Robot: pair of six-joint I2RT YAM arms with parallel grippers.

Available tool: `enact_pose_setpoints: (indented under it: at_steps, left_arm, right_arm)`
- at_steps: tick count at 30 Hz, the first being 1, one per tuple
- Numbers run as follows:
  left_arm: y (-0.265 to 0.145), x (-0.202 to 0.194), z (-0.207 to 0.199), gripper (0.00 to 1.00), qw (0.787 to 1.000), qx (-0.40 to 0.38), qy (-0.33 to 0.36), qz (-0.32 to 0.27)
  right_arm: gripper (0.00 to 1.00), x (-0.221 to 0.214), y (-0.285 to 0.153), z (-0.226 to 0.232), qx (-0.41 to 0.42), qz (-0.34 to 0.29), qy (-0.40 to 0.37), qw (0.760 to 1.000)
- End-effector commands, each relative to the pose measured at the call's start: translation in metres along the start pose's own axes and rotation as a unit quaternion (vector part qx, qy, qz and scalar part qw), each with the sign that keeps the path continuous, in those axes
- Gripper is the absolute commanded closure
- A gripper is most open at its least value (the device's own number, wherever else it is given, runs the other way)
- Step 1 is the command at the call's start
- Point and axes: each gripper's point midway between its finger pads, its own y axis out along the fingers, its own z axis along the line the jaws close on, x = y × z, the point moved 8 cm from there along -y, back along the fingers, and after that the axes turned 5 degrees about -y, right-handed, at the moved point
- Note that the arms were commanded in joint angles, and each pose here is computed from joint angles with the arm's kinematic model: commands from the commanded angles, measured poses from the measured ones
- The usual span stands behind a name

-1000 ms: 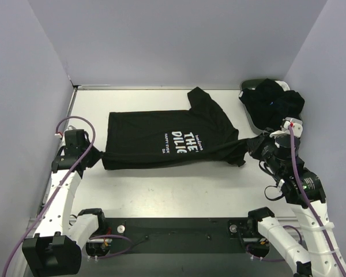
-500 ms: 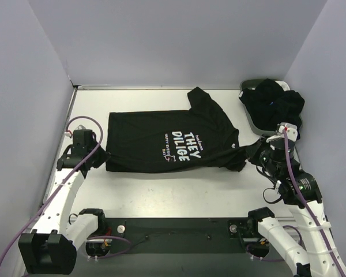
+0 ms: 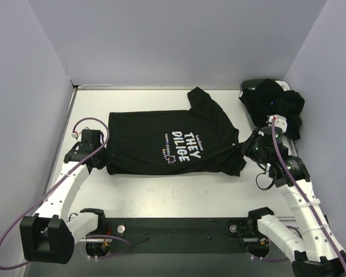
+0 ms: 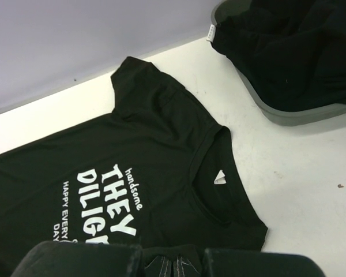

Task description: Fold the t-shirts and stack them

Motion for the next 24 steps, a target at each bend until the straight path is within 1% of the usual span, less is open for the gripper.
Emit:
enact_pose_setpoints:
  at_steps: [1,8,9,24]
  left_arm:
    - [0.006,0.018,-0.007,1.0,0.999,0.008,-0.011,-0.038]
    - [0.018,0.029,-0.006,1.0,0.998,0.035,-0.028,-0.042]
    - [0.019,0.03,-0.005,1.0,0.998,0.036,-0.031,-0.041]
    - [0.032,0.038,-0.015,1.0,0.998,0.041,-0.043,-0.036]
  right_arm:
    - [1.0,0.016,0.016,0.004,-0.003,-0.018,0.01,1.0]
    - [1.0,0.023,0.04,0.006,-0.002,-0.002,0.018,1.0]
    - [1.0,0.024,0.042,0.01,0.013,0.002,0.018,1.0]
    - [1.0,0.06,0.082,0.039,0.073,0.023,0.004,0.997]
